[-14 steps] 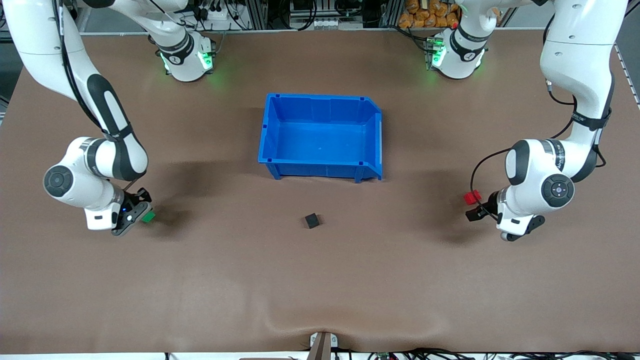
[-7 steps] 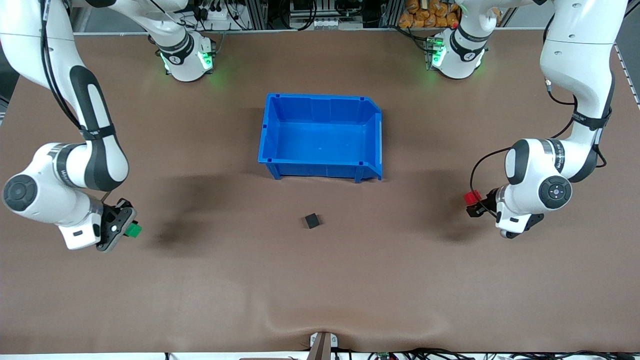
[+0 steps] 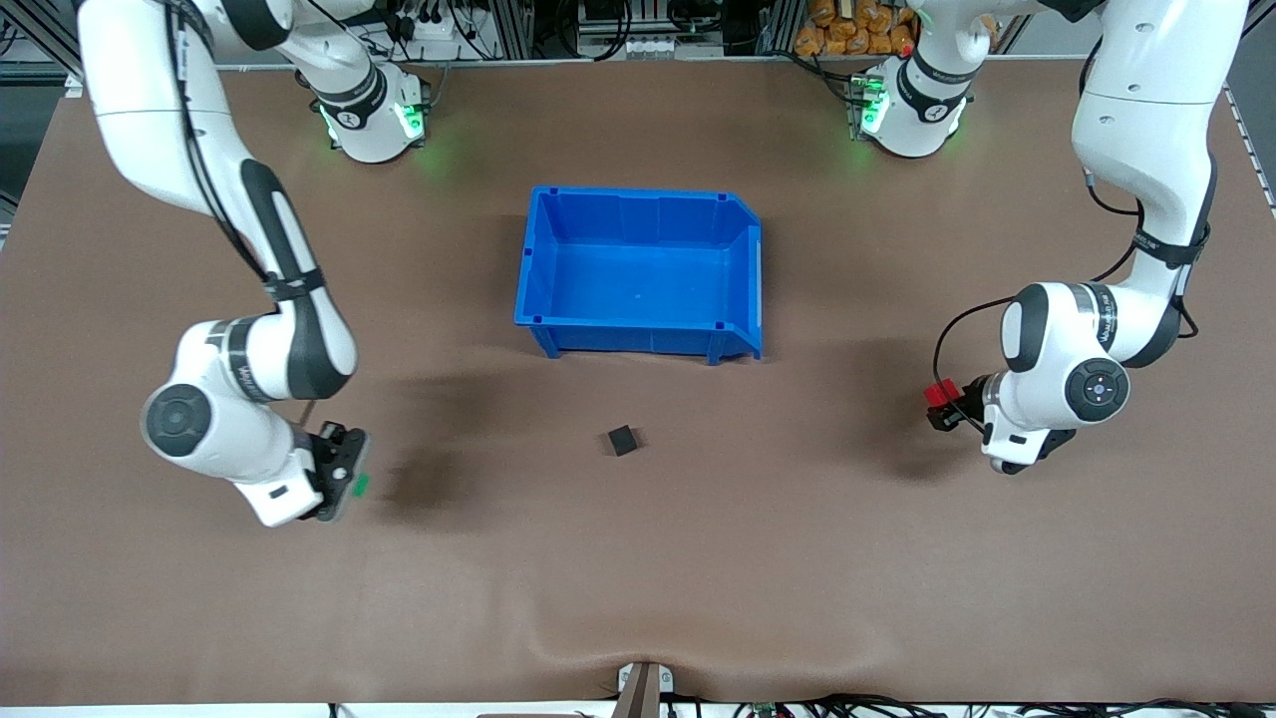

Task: Attach green and red cubes to black cube
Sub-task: 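Carry the green cube beside the black cube and release it with the right gripper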

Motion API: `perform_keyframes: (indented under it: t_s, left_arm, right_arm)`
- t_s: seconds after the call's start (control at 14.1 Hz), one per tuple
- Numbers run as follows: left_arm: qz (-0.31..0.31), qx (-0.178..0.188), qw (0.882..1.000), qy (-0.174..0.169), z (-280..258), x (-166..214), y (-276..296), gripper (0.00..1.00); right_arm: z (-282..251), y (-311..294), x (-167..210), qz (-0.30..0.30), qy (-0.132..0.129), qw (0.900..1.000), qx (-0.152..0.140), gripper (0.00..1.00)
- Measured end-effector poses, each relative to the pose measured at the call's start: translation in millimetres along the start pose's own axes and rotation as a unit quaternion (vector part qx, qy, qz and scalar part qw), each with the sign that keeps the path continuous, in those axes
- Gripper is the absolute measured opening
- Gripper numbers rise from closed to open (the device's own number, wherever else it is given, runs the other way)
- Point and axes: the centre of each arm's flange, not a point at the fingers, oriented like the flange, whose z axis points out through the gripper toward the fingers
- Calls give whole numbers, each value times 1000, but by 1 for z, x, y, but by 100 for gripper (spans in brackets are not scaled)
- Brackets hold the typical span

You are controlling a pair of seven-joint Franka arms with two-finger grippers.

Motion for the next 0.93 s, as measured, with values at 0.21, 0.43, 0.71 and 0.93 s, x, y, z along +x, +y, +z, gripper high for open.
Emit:
perform_keyframes:
  t_s: [0.21, 0.43, 0.71, 0.93]
  left_arm:
    - [0, 1, 1000, -1, 2, 0, 0, 64]
    - [1, 3, 1000, -4, 6, -1, 0, 63]
    - [2, 3, 1000, -5, 7, -1, 0, 51]
    - [3, 3, 1000, -5, 7, -1, 0, 40]
  right_arm:
    - [3, -15, 47, -32, 2, 999, -2, 40]
    - [12, -41, 104, -53, 7, 999, 4, 40]
    - [21, -89, 174, -57, 14, 998, 16, 40]
    - [37, -109, 200, -61, 17, 998, 25, 40]
